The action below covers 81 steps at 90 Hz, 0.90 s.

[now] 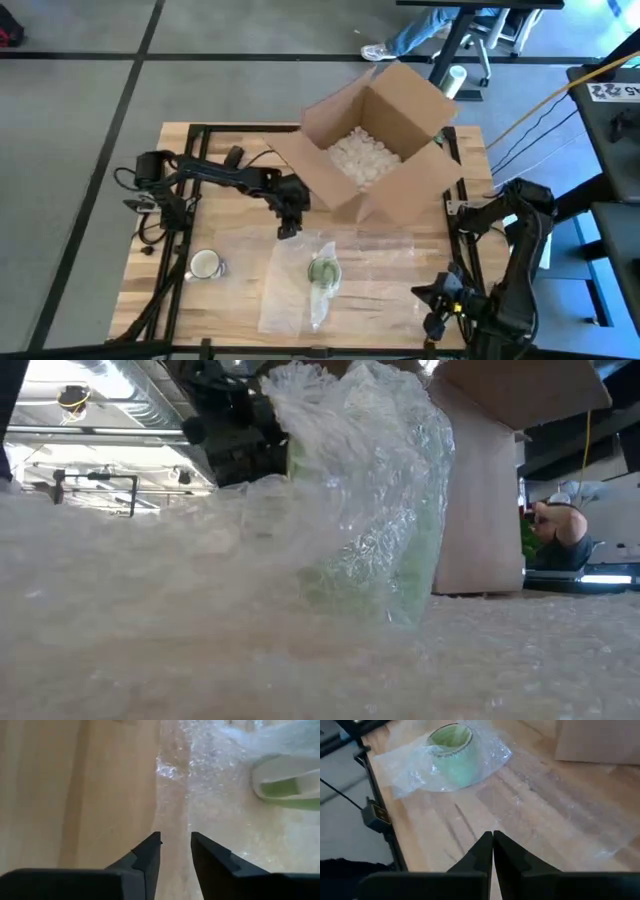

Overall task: Wrap mug
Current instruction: Wrap the green mug with bubble wrap

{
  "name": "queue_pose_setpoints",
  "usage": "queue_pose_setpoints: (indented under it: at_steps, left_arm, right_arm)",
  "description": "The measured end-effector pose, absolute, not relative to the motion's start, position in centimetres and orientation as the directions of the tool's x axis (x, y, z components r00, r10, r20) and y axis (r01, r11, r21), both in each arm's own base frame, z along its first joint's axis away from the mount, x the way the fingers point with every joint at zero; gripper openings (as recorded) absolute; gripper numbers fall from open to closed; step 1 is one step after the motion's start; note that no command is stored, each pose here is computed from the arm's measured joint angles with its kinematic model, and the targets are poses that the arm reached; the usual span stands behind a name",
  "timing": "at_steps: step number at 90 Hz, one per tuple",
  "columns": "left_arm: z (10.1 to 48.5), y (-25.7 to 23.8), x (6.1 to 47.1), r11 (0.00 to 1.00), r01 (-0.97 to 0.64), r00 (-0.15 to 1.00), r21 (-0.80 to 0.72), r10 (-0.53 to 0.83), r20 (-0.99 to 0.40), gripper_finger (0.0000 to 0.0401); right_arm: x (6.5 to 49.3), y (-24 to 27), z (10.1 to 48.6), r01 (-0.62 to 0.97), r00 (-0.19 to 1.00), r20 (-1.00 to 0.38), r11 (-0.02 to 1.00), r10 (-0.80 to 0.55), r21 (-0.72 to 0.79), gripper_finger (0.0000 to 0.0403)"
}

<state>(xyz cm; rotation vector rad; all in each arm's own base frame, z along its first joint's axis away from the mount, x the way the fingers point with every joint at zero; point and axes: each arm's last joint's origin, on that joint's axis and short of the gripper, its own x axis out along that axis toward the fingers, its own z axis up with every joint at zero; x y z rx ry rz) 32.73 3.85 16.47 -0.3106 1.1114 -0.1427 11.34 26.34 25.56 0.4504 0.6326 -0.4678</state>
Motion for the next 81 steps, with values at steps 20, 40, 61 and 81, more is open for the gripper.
queue_pose_setpoints:
  at_steps: [20, 40, 61, 81]
  left_arm:
    - [15.8, 3.4, 32.4, 0.903, -0.037, 0.376, -0.427, -0.384, -0.844, 0.0092]
    - [15.9, 3.6, 32.5, 0.895, -0.03, 0.391, -0.446, -0.4, -0.829, 0.0092]
    - [16.3, 4.7, 33.2, 0.879, -0.004, 0.485, -0.476, -0.415, -0.77, 0.0092]
    - [16.5, 4.5, 33.0, 0.823, 0.024, 0.465, -0.567, -0.512, -0.723, 0.0092]
  right_arm:
    - [11.4, 26.2, 25.6, 0.541, 0.712, -0.642, 0.806, -0.286, 0.241, 0.0]
    - [11.5, 26.2, 25.6, 0.537, 0.724, -0.628, 0.805, -0.285, 0.252, 0.0]
    - [11.5, 26.2, 25.6, 0.537, 0.723, -0.629, 0.805, -0.286, 0.252, 0.0]
    - [11.5, 26.2, 25.6, 0.537, 0.722, -0.63, 0.806, -0.287, 0.249, 0.0]
